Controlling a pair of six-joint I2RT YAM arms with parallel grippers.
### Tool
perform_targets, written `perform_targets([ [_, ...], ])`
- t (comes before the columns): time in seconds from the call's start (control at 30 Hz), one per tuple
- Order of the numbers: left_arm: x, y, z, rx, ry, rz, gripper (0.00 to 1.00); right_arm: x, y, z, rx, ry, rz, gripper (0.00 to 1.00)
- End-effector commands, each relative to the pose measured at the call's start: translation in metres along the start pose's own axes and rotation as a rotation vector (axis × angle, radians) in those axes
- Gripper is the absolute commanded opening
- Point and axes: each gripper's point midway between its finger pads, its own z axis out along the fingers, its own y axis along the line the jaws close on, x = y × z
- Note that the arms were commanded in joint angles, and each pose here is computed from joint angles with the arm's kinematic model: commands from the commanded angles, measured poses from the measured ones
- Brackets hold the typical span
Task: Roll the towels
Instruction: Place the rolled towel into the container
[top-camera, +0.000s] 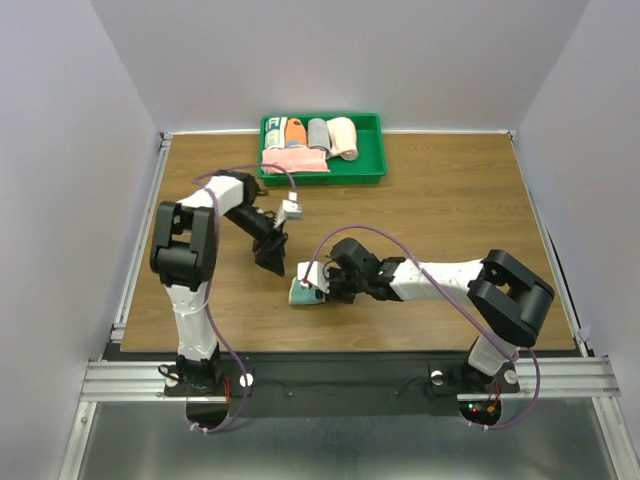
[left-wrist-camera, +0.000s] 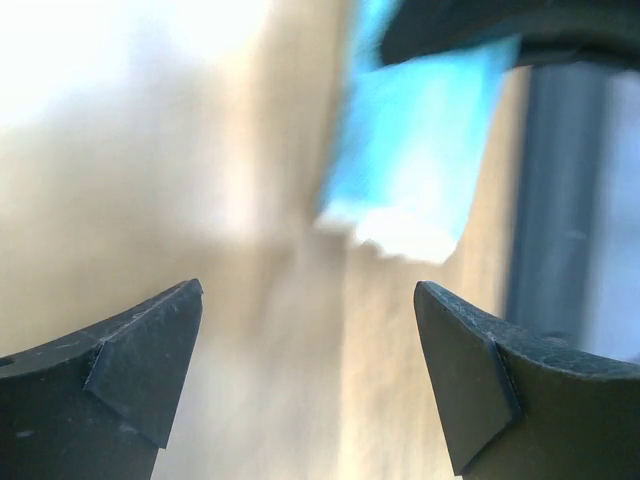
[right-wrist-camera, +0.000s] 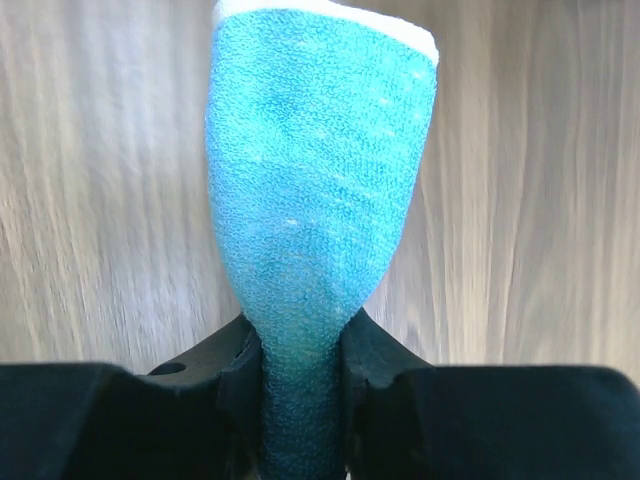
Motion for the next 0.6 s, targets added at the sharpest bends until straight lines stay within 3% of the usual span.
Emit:
perform_targets([
  [0.0, -0.052, 0.019, -0.092, -0.340, -0.150, 0.113, 0.99, 0.016, -0.005, -0.021, 0.012, 0.046, 0.285, 0.01],
  [0.17, -0.090, -0.003, -0.166, -0.601, -0.297, 0.170, 0.99, 0.021, -0.055, -0.048, 0.124, 0.008, 0.576, 0.01],
  [0.3, -0.096, -0.024, -0.177, -0.705, -0.394, 0.141, 0.99, 0.019, -0.123, -0.082, 0.245, -0.071, 0.758, 0.01],
  [0.33, -0.109, -0.036, -0.190, -0.765, -0.464, 0.154, 0.99, 0.017, -0.159, -0.102, 0.329, -0.113, 0.806, 0.01],
  [0.4, -0.100, -0.043, -0.179, -0.772, -0.491, 0.129, 0.99, 0.020, -0.195, -0.122, 0.426, -0.138, 0.843, 0.01],
  [0.57, -0.107, -0.070, -0.174, -0.789, -0.578, 0.141, 0.99, 0.039, -0.334, -0.212, 0.909, -0.167, 0.886, 0.01],
])
